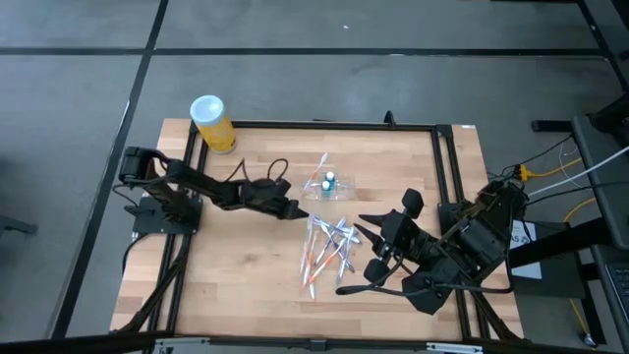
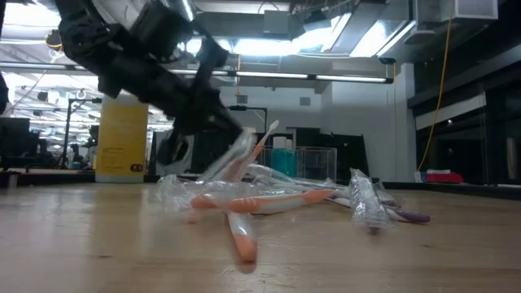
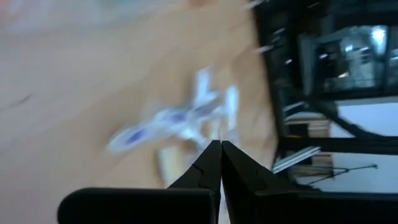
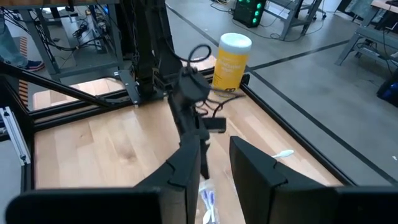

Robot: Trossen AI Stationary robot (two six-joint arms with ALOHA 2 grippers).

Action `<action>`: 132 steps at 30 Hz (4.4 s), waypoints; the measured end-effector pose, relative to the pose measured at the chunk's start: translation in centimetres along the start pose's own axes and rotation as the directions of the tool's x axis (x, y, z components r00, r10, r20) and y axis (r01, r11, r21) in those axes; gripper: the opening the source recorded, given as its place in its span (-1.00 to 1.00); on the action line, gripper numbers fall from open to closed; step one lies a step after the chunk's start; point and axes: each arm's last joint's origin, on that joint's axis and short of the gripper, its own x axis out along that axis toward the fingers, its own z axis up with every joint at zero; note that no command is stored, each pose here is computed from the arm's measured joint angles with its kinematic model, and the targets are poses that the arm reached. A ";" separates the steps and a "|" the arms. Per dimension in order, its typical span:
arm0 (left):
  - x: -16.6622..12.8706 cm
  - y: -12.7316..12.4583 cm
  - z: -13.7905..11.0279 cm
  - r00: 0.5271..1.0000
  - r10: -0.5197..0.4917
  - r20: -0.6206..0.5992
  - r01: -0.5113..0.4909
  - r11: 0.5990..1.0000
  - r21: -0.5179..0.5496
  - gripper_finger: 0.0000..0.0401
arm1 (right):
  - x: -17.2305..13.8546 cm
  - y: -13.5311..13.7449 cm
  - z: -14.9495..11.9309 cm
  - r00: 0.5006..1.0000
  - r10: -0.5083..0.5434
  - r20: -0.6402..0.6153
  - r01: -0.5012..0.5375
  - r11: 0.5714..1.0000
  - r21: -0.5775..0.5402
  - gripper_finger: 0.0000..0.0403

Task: Pick & Place toothbrushing station
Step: Put the orange toothbrush into the transparent organizer

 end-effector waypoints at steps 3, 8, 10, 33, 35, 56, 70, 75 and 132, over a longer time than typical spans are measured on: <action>-0.9 -1.3 0.4 0.997 -0.050 0.061 0.047 0.998 0.037 -0.99 | -0.1 0.1 0.0 1.000 0.004 0.001 -0.004 1.000 0.002 -0.55; -2.9 -3.3 1.5 0.977 -0.128 0.169 0.107 0.986 0.129 -0.99 | -0.1 0.1 0.0 1.000 0.004 0.001 -0.004 1.000 0.003 -0.55; -3.7 -3.9 2.0 0.967 -0.146 0.209 0.116 0.982 0.151 -0.99 | -0.1 0.1 0.0 1.000 0.004 0.001 -0.004 1.000 0.004 -0.55; -10.4 -7.6 9.4 0.841 -0.342 0.419 0.253 0.933 0.254 -0.99 | -0.1 0.0 0.0 1.000 -0.013 0.019 0.013 1.000 0.011 -0.55; -10.5 -8.0 9.8 0.851 -0.325 0.413 0.230 0.937 0.264 -0.99 | -0.1 0.0 0.0 1.000 -0.013 0.019 0.013 1.000 0.011 -0.55; -8.0 -7.4 9.9 0.901 -0.233 0.366 0.144 0.957 0.253 -0.99 | -0.1 0.0 0.0 1.000 -0.015 0.021 0.015 1.000 0.006 -0.55; -5.0 -5.3 9.7 0.936 -0.130 0.327 0.040 0.962 0.268 -0.95 | -0.2 0.1 0.0 1.000 -0.010 0.021 0.009 1.000 0.017 -0.55; -5.7 -4.6 11.0 0.938 -0.129 0.323 0.041 0.963 0.266 -0.59 | -0.7 0.3 -0.2 1.000 0.010 0.021 -0.010 1.000 0.022 -0.55; 2.8 -0.5 -5.2 0.972 0.067 -0.227 -0.067 0.998 0.005 -0.18 | -2.7 1.0 -1.1 0.998 0.048 0.040 -0.051 0.997 0.066 -0.55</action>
